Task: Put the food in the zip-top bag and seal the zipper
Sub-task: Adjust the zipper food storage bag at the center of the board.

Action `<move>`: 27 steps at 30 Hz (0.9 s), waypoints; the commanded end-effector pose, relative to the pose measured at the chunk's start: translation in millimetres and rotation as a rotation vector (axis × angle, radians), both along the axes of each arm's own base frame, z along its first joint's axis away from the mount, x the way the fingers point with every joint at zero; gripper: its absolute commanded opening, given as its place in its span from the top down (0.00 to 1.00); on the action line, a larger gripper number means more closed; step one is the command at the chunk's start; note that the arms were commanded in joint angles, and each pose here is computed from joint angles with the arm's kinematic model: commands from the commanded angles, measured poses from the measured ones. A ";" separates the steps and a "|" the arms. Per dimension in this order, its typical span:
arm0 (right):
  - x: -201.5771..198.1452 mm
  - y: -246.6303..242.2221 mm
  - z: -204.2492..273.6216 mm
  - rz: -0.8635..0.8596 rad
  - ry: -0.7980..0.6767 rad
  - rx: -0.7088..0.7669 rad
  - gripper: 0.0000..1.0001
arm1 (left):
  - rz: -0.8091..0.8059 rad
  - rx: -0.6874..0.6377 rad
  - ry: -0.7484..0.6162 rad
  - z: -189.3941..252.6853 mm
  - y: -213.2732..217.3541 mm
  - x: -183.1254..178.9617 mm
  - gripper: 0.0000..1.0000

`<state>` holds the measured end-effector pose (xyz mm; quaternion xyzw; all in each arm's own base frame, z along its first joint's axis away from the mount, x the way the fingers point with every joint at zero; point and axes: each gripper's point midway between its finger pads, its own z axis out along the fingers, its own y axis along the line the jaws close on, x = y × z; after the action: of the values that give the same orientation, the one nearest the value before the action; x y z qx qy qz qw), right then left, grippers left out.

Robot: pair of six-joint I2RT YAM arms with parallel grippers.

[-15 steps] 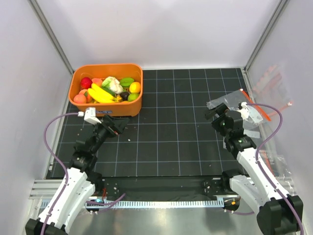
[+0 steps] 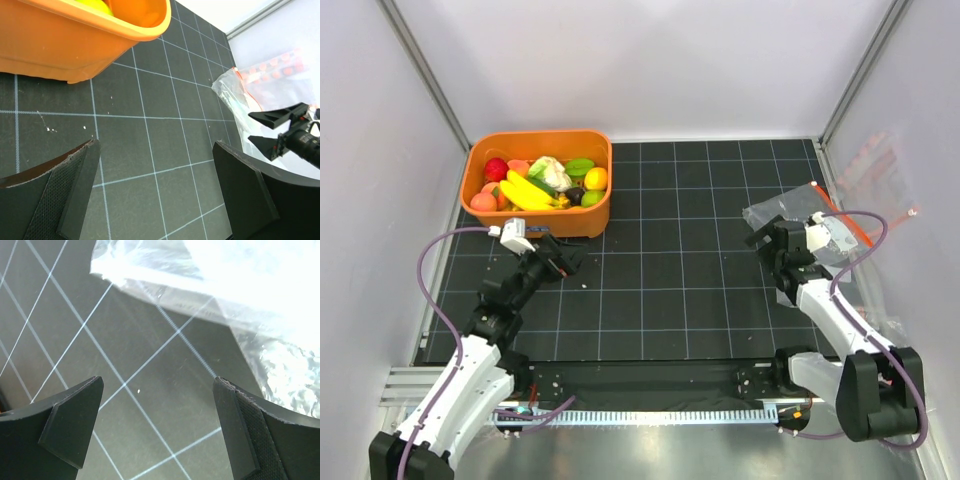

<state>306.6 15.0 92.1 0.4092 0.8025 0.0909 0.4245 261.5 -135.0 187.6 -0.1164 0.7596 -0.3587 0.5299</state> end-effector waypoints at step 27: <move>75.5 -101.5 -16.4 -0.662 -0.051 0.051 0.09 | -0.030 -0.034 -0.142 43.2 -3.6 -6.5 0.00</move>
<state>378.5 -56.3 57.7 0.6129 0.6781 0.0017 0.4057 255.3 -134.8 204.9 -0.1015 0.7402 -0.3690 0.5528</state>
